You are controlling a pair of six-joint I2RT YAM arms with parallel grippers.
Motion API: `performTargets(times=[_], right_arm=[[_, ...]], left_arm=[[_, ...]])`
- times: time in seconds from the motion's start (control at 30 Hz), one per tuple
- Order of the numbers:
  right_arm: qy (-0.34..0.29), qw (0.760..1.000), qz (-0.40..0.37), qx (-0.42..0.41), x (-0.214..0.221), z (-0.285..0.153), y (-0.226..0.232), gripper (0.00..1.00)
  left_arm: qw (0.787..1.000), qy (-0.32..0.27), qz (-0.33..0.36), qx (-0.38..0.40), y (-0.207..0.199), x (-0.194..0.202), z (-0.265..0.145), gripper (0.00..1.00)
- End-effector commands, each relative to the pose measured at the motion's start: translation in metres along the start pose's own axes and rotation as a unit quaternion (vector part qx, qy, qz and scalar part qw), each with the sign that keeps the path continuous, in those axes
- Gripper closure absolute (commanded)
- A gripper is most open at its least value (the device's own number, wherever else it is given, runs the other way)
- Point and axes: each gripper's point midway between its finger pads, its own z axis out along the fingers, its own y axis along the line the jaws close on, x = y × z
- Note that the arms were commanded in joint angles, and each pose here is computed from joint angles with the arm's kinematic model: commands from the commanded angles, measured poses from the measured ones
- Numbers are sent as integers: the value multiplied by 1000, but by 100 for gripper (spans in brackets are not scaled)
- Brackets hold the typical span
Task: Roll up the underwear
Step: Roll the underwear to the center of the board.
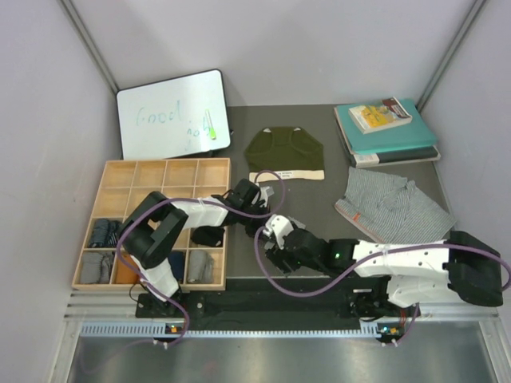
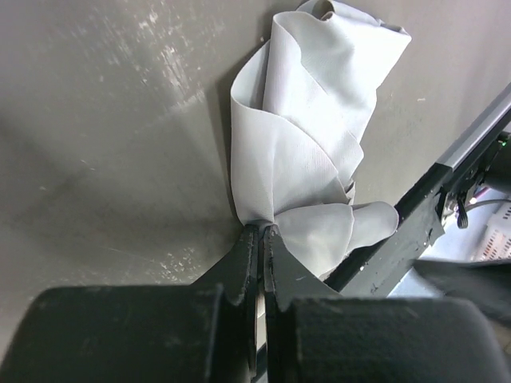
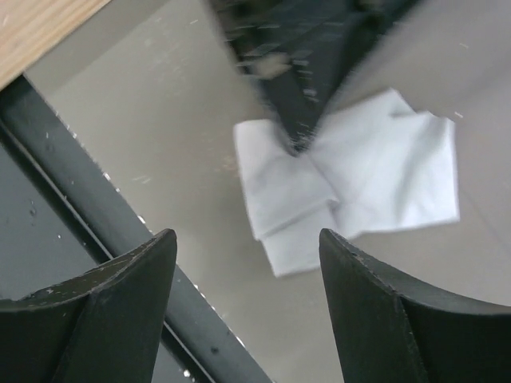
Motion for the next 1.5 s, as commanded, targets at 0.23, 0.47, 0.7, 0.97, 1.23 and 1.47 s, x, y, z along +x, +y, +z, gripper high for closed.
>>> performTargets(times=[0.23,0.47,0.7,0.97,1.23,1.47], right_arm=[[13,997,-78,6,14,22,12,40],[60,995,-75,34,42,24,1,43],[92,993,-56,45,59,32,1,44],[125,988,-44,84,76,40,-8,73],[160,986,-42,30,88,44,13,100],[144,985,43,-84,66,25,35,100]], left_arm=[[999,40,-3,-9,4,15,0,100],[999,44,1,-7,3,15,0,100],[999,48,3,-7,3,16,0,100],[999,54,9,-1,1,18,-1,100],[999,44,3,-1,2,18,-6,100],[1000,-20,-4,-23,10,3,-28,66]])
